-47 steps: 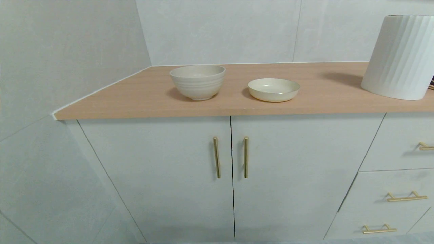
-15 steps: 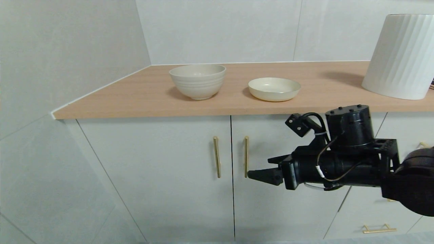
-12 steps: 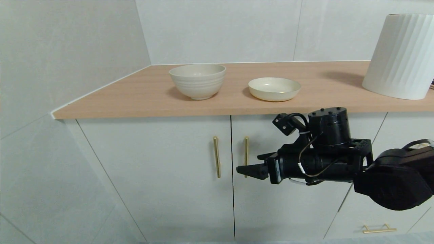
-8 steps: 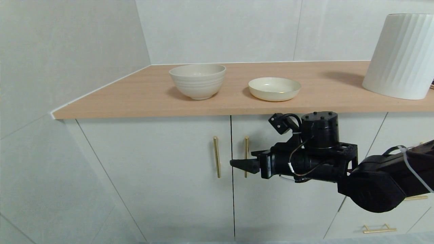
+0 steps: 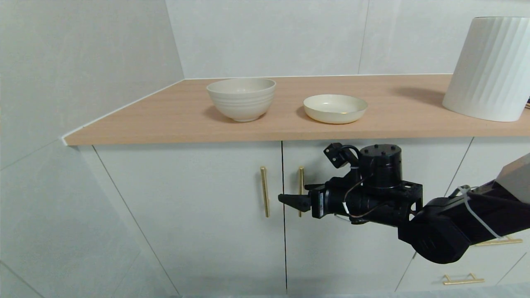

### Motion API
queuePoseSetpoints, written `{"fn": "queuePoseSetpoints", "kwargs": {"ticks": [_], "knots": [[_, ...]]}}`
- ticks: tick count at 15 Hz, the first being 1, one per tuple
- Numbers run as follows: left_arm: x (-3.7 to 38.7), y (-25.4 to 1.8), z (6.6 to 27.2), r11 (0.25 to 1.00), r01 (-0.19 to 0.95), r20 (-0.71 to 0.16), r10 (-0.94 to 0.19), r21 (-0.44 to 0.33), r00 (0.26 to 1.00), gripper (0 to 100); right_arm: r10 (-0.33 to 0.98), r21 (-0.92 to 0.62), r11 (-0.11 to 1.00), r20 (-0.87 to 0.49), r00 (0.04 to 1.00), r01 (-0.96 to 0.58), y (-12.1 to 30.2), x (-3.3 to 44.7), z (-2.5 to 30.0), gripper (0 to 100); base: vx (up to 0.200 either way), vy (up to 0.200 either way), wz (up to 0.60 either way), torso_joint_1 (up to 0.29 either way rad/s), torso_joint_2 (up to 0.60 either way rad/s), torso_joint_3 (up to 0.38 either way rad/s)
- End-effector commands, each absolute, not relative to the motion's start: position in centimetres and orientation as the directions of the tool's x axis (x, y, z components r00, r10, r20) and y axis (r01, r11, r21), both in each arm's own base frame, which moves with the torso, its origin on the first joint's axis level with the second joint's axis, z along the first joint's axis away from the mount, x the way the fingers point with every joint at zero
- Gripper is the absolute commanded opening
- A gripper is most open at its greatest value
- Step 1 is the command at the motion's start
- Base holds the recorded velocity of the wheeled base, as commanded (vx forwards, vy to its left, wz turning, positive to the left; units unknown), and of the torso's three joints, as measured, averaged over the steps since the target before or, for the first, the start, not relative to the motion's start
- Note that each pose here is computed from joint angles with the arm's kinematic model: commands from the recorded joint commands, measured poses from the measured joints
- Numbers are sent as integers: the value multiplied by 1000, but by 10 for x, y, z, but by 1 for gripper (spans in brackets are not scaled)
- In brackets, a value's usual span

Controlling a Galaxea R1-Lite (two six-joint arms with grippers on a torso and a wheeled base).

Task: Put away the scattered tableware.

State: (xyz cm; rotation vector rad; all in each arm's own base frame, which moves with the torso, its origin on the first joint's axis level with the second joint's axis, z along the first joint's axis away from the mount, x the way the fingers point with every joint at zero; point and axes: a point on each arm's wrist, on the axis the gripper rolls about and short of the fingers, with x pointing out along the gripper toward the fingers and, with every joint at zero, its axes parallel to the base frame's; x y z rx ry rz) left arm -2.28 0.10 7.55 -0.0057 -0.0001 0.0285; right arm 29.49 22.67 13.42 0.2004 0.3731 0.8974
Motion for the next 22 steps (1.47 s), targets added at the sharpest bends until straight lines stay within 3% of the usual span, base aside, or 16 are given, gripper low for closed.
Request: {"fn": "queuePoseSetpoints", "kwargs": {"ticks": [1,5,11,16,22], "knots": [[-23,1,76,1000,-29,-2,29,-6,1000,100,792,328,611,-236,563,-721,230,297,128,100,0,0,0,0,0,0],[-23,1,76,1000,-29,-2,29,-6,1000,100,824,417,555,-153,546,-720,244,293,130,100,0,0,0,0,0,0],[-23,1,76,1000,-29,-2,29,-6,1000,100,838,428,537,-171,518,-727,244,280,128,100,0,0,0,0,0,0],[-23,1,76,1000,-29,-2,29,-6,1000,100,892,448,451,-185,413,-772,236,254,131,100,0,0,0,0,0,0],[-23,1,76,1000,-29,-2,29,-6,1000,100,918,433,394,-141,371,-811,227,222,116,100,0,0,0,0,0,0]]}}
